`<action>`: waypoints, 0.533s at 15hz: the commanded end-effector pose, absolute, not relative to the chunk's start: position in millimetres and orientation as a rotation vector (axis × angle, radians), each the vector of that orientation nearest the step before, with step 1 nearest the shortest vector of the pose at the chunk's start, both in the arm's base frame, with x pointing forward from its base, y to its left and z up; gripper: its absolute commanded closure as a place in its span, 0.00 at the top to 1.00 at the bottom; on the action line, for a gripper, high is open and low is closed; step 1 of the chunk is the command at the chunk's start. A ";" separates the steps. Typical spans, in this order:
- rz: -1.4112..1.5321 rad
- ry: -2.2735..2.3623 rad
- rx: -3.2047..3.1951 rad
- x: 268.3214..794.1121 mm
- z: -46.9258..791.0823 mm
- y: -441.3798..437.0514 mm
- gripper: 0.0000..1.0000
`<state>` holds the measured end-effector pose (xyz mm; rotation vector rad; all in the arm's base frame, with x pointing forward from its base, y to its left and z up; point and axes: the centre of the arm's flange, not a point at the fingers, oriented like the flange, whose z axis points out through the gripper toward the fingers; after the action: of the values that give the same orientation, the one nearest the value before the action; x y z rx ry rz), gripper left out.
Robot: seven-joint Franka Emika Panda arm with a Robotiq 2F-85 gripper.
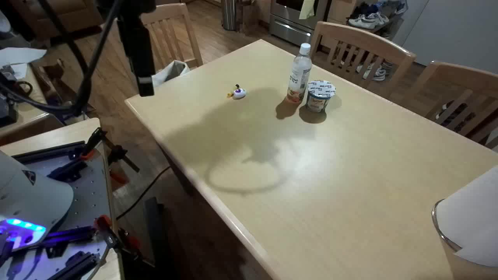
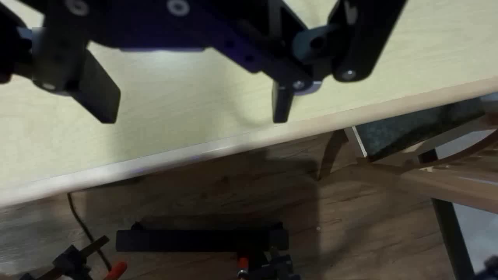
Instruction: Place the two small objects in the bag
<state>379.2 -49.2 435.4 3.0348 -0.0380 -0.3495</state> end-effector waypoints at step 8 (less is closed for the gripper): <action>-0.369 0.497 3.167 449.6 369.9 13.3 1.00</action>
<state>409.4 -10.9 401.5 3.1314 0.2896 -0.3113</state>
